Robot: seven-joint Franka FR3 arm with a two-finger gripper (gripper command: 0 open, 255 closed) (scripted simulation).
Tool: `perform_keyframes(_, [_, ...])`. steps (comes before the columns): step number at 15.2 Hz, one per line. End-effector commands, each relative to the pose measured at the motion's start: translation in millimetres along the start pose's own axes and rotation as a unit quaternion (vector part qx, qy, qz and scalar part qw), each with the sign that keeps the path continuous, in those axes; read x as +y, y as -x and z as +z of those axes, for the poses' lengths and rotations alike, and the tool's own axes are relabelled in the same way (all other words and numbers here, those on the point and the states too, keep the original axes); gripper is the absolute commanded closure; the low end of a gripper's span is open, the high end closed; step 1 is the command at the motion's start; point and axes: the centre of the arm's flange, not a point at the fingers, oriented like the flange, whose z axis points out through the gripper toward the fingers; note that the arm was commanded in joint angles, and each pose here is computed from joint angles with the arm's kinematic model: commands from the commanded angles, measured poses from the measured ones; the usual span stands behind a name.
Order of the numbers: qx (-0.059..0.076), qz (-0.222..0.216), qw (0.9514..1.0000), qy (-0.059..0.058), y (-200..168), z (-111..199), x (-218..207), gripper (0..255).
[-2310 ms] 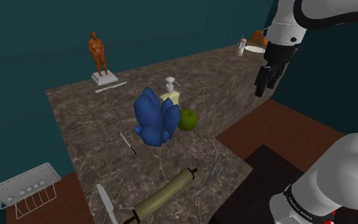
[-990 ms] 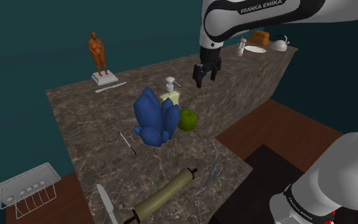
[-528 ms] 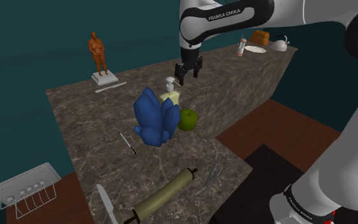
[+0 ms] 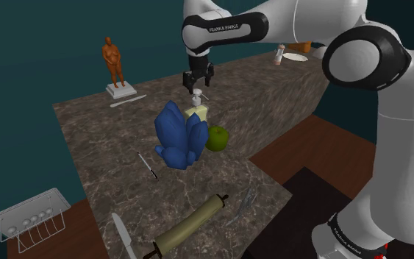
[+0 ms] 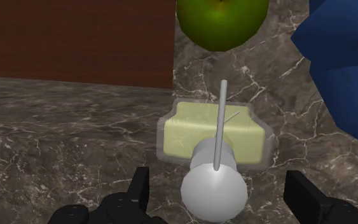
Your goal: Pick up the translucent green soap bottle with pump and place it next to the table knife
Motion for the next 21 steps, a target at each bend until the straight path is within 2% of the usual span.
perform_keyframes(1, [0.002, 0.0, 1.0, 0.001, -8.2, 6.4, -1.5, 0])
perform_keyframes(8, [0.002, 0.0, 1.0, 0.001, -8.2, 41.1, -1.4, 0])
perform_keyframes(15, [0.002, 0.0, 1.0, 0.001, -8.3, 41.1, -1.4, 0])
perform_keyframes(16, [0.002, 0.0, 1.0, 0.001, -8.3, 41.1, -1.4, 255])
perform_keyframes(21, [0.002, 0.0, 1.0, 0.001, -8.3, 41.1, -1.4, 255])
